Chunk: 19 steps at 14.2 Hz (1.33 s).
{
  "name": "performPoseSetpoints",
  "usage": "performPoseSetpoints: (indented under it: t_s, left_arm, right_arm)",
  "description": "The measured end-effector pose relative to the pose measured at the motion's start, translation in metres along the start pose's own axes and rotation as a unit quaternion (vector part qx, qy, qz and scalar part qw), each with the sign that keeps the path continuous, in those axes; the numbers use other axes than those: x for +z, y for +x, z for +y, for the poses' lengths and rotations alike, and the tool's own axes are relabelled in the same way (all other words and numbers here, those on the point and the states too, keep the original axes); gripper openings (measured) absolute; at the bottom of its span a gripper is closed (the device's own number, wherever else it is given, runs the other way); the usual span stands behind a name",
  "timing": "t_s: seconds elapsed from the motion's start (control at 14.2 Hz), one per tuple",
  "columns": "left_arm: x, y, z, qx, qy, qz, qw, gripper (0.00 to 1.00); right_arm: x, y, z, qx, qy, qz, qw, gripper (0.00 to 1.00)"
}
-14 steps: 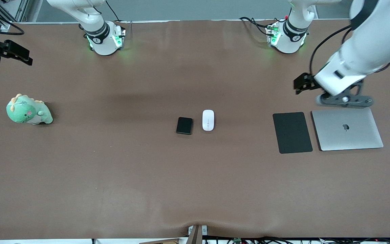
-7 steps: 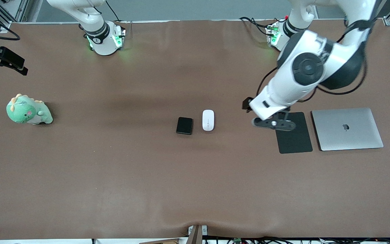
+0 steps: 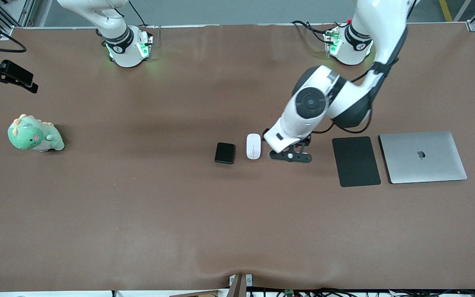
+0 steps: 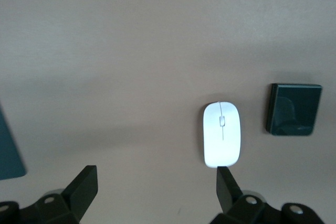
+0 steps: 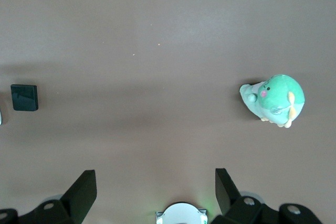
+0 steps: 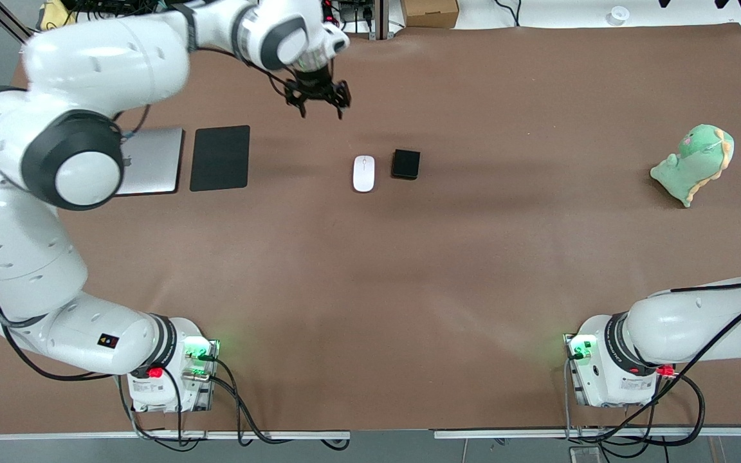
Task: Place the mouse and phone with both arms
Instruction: 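Move the left gripper over the white mouse, then grasp the white mouse with the left gripper while the right gripper reaches out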
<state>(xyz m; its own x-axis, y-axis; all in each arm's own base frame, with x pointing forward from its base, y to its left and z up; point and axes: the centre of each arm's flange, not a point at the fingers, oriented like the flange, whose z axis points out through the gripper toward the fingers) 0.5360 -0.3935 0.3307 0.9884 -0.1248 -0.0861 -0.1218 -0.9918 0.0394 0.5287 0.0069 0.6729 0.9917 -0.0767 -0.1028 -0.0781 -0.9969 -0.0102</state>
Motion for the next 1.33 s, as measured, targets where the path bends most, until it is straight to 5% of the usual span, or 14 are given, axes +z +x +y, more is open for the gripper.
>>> performPoseSetpoints:
  t_s: [0.84, 1.33]
  left_arm:
    - [0.107, -0.015, 0.056, -0.004, -0.009, -0.005, 1.000, 1.00]
    - [0.133, -0.027, 0.071, -0.030, 0.004, -0.008, 1.000, 1.00]
  right_arm:
    - [0.021, 0.006, 0.005, 0.005, -0.001, -0.046, 0.999, 1.00]
    - [0.055, 0.019, 0.004, -0.016, -0.004, -0.101, 0.995, 1.00]
